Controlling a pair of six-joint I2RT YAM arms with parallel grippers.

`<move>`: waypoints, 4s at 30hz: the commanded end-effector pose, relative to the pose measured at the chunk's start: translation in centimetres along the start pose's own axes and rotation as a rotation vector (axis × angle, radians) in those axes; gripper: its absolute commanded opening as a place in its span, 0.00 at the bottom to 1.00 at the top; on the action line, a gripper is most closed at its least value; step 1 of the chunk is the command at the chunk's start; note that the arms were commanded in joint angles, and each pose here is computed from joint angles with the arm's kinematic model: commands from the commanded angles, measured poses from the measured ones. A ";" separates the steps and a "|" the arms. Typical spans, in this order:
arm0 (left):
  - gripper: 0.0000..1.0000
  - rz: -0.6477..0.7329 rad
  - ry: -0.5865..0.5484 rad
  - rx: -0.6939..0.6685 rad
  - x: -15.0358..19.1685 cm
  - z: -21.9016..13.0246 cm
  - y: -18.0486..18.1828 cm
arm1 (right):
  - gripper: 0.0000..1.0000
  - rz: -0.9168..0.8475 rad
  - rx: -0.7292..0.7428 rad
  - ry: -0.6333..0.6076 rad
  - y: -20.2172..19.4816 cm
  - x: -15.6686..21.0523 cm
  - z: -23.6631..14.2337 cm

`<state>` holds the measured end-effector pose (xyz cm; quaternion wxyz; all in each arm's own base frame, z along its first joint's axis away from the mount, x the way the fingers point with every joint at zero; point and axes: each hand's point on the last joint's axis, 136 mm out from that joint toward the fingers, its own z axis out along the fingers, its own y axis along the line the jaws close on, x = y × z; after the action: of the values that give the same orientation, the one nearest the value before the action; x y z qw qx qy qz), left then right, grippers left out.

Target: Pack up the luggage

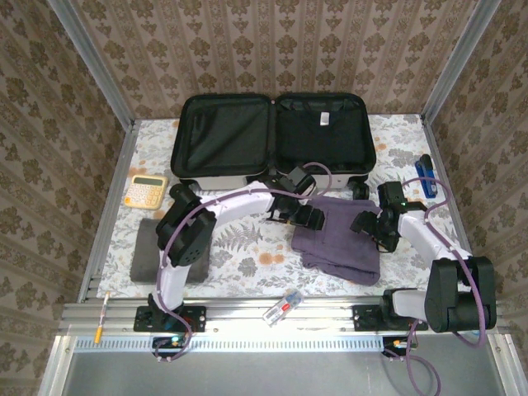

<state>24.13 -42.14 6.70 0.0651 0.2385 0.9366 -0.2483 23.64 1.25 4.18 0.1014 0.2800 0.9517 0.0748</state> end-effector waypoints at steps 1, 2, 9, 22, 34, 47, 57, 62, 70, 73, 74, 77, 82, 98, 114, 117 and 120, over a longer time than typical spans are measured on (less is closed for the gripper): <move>0.80 -0.016 0.086 -0.058 1.6 1.5 1.3 | 0.86 -0.006 0.061 0.043 -1.5 1.0 1.1; 0.80 -0.018 0.097 -0.058 1.8 1.7 1.3 | 0.86 -0.005 0.059 0.054 -1.5 1.2 1.4; 0.81 -0.033 0.149 -0.045 3.0 3.0 0.9 | 0.84 0.007 0.038 0.082 -1.4 1.9 2.8; 0.76 0.021 0.222 0.065 4.5 5.7 -4.0 | 0.69 0.007 -0.050 0.111 0.2 2.9 3.5; 0.00 0.049 0.093 0.090 2.2 3.7 -4.8 | 0.21 -0.025 -0.112 0.078 1.5 2.1 2.7; 0.00 0.109 -0.076 0.101 -0.7 -3.8 -7.3 | 0.00 -0.100 -0.247 -0.051 3.7 1.7 -4.9; 0.00 0.113 -0.215 0.095 -5.3 -10.2 -6.9 | 0.00 -0.181 -0.406 -0.150 8.2 -1.1 -12.5; 0.00 0.100 -0.290 0.146 -9.2 -12.8 -6.8 | 0.00 -0.213 -0.453 -0.220 11.5 -5.3 -14.8; 0.00 0.115 -0.388 0.133 -17.1 -15.2 -5.4 | 0.00 -0.279 -0.509 -0.250 17.4 -13.0 -15.5; 0.00 0.102 -0.434 0.130 -20.2 -15.4 -4.1 | 0.00 -0.295 -0.540 -0.244 19.5 -16.0 -15.5; 0.00 0.089 -0.445 0.136 -21.0 -15.2 -3.5 | 0.00 -0.299 -0.553 -0.239 20.1 -16.7 -15.4; 0.00 0.028 -0.496 0.166 -23.7 -15.0 -1.0 | 0.00 -0.307 -0.578 -0.225 21.9 -18.8 -14.8; 0.00 0.008 -0.608 0.275 -27.3 -14.5 0.4 | 0.00 -0.305 -0.606 -0.216 23.9 -21.6 -13.8; 0.00 -0.108 -0.680 0.329 -31.5 -10.0 7.0 | 0.00 -0.230 -0.568 -0.141 24.2 -26.8 -6.5; 0.78 -0.093 -0.636 0.041 -26.5 -21.0 10.5 | 0.59 -0.160 -0.540 -0.179 22.4 -32.8 -3.4; 0.78 -0.080 -0.621 0.020 -25.3 -22.1 10.0 | 0.61 -0.178 -0.537 -0.200 22.5 -32.7 -4.8; 0.78 -0.078 -0.607 -0.011 -24.1 -22.8 9.9 | 0.61 -0.202 -0.522 -0.223 22.6 -32.3 -6.3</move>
<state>51.43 -34.02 30.08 0.3591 0.1030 0.8613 -0.3444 61.60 1.12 15.24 0.2548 0.1795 0.9075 0.2817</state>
